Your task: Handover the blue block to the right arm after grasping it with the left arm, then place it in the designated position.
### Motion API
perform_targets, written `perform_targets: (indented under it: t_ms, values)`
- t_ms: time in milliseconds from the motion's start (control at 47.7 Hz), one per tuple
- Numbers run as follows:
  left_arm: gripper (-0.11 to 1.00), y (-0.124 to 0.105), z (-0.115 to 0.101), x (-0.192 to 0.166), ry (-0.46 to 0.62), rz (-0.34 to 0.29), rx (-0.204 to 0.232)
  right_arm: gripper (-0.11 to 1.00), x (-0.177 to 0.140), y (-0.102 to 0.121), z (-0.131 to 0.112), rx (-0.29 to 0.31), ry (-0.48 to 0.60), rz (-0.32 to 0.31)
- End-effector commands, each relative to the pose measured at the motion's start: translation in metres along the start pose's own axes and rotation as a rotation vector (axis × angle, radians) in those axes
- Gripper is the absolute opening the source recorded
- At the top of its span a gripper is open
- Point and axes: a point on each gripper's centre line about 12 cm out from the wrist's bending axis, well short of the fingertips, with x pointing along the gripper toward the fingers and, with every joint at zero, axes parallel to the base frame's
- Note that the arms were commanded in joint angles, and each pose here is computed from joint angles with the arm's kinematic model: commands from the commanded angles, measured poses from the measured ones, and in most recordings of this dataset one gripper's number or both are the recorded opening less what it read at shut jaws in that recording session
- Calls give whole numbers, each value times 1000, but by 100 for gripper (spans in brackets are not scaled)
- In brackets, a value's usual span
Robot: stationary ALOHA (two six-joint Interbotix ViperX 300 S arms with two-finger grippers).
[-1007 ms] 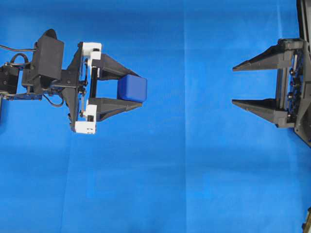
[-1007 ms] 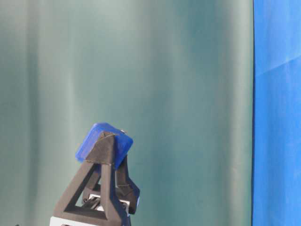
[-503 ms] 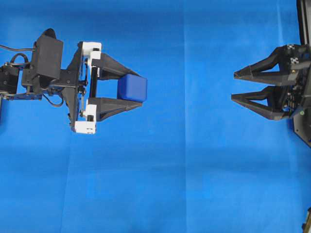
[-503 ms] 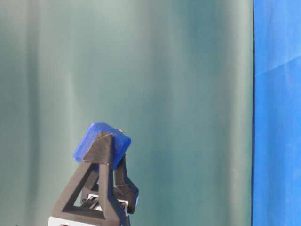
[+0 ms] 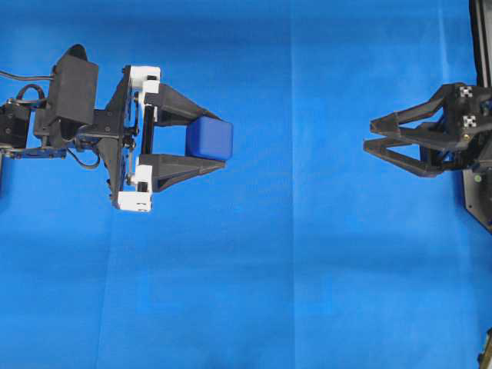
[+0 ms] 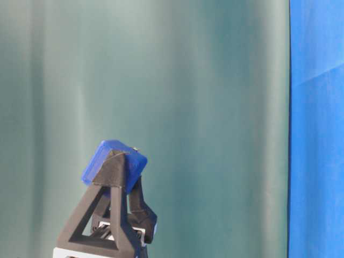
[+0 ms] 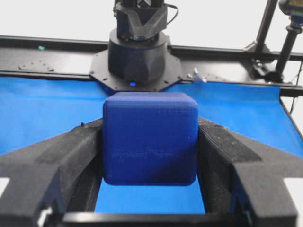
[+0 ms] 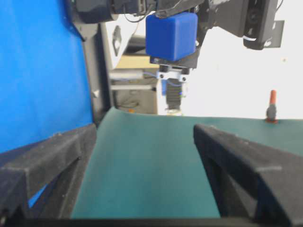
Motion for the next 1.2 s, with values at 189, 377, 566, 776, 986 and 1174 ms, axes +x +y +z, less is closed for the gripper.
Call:
perform_targets:
  t_ms: [189, 377, 566, 776, 986, 1174]
  values:
    - [49, 0, 10, 1, -34, 0, -3, 95, 1, -13, 3, -18, -13, -40]
    - [49, 0, 9, 1, -32, 1, -4, 95, 1, -13, 3, -18, -13, -40]
    - [49, 0, 9, 1, -32, 0, -3, 95, 1, -14, 3, -20, -15, -44]
    - [49, 0, 9, 1, -32, 1, -4, 95, 1, -14, 4, -20, -17, -46]
    - [49, 0, 9, 1, -32, 1, -4, 95, 1, -14, 4, -17, -17, -48]
    - [49, 0, 9, 1, -31, 1, -3, 95, 1, -14, 3, -15, -17, -46]
